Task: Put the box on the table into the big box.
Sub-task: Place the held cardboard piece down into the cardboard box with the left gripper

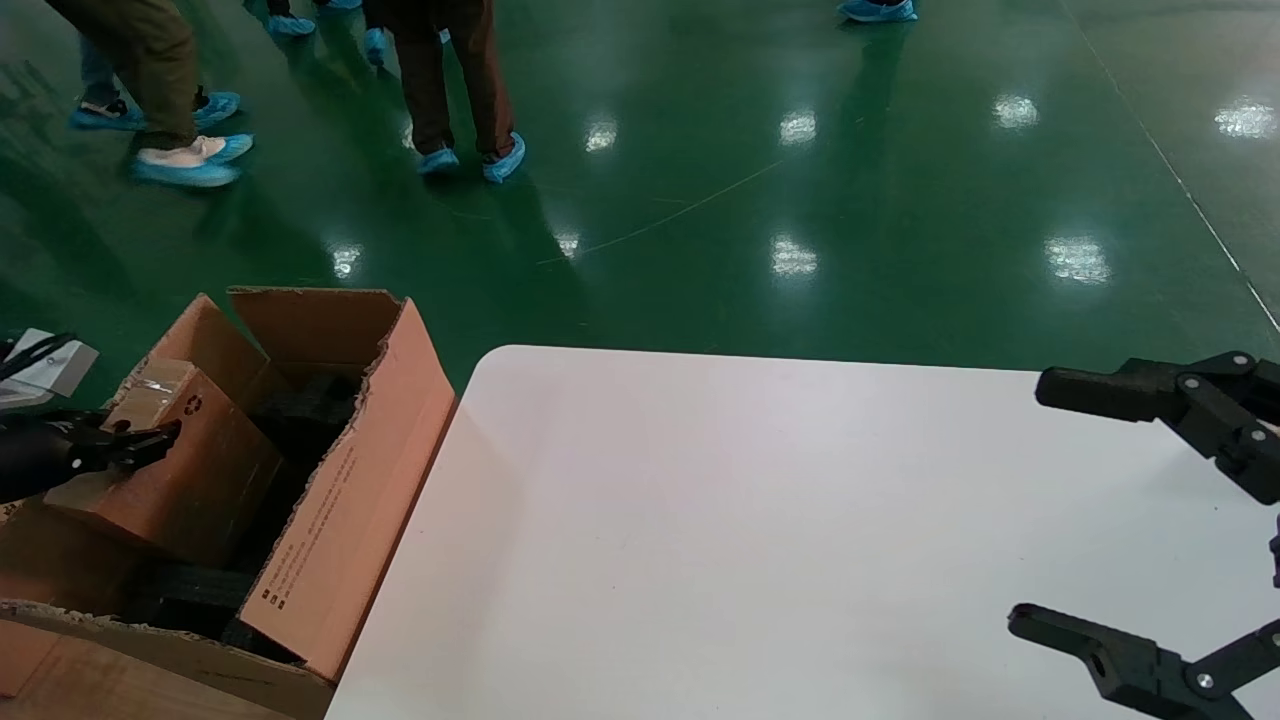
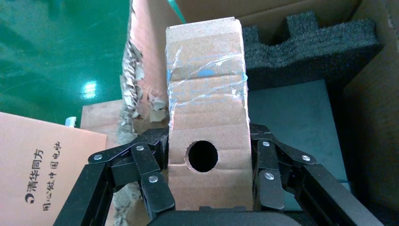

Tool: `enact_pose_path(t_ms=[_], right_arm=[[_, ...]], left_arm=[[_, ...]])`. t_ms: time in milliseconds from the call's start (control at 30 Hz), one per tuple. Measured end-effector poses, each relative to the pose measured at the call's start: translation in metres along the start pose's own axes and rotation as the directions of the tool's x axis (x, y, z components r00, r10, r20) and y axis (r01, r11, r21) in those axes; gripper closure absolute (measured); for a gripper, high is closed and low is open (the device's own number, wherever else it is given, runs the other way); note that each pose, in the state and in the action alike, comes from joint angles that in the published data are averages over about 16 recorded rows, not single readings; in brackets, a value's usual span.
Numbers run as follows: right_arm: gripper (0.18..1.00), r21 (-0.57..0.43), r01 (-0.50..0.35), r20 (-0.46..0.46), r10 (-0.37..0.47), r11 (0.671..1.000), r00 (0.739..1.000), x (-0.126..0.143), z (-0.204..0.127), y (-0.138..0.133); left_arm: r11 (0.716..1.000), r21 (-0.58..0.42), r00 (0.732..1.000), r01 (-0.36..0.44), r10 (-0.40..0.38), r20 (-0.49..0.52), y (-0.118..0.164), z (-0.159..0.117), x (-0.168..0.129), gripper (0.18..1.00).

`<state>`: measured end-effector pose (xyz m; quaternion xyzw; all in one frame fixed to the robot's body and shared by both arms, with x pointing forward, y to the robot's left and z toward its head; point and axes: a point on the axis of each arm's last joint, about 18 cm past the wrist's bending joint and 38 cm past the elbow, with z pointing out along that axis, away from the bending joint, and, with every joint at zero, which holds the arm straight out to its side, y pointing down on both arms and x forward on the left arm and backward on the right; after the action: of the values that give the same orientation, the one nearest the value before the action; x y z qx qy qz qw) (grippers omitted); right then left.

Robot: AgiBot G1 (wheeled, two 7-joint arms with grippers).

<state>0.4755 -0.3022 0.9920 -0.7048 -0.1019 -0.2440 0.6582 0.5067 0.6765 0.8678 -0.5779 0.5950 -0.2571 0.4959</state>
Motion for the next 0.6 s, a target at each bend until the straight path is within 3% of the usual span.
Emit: enact_pose_path(t_ms=[600], right_arm=[[0.178,0.000,0.000,0.000,0.000,1.000,1.000,0.000,0.000,0.000]], left_arm=[[0.998,-0.056,1.000,-0.008,0.007,-0.005,0.023,0.029,0.020,0.810]])
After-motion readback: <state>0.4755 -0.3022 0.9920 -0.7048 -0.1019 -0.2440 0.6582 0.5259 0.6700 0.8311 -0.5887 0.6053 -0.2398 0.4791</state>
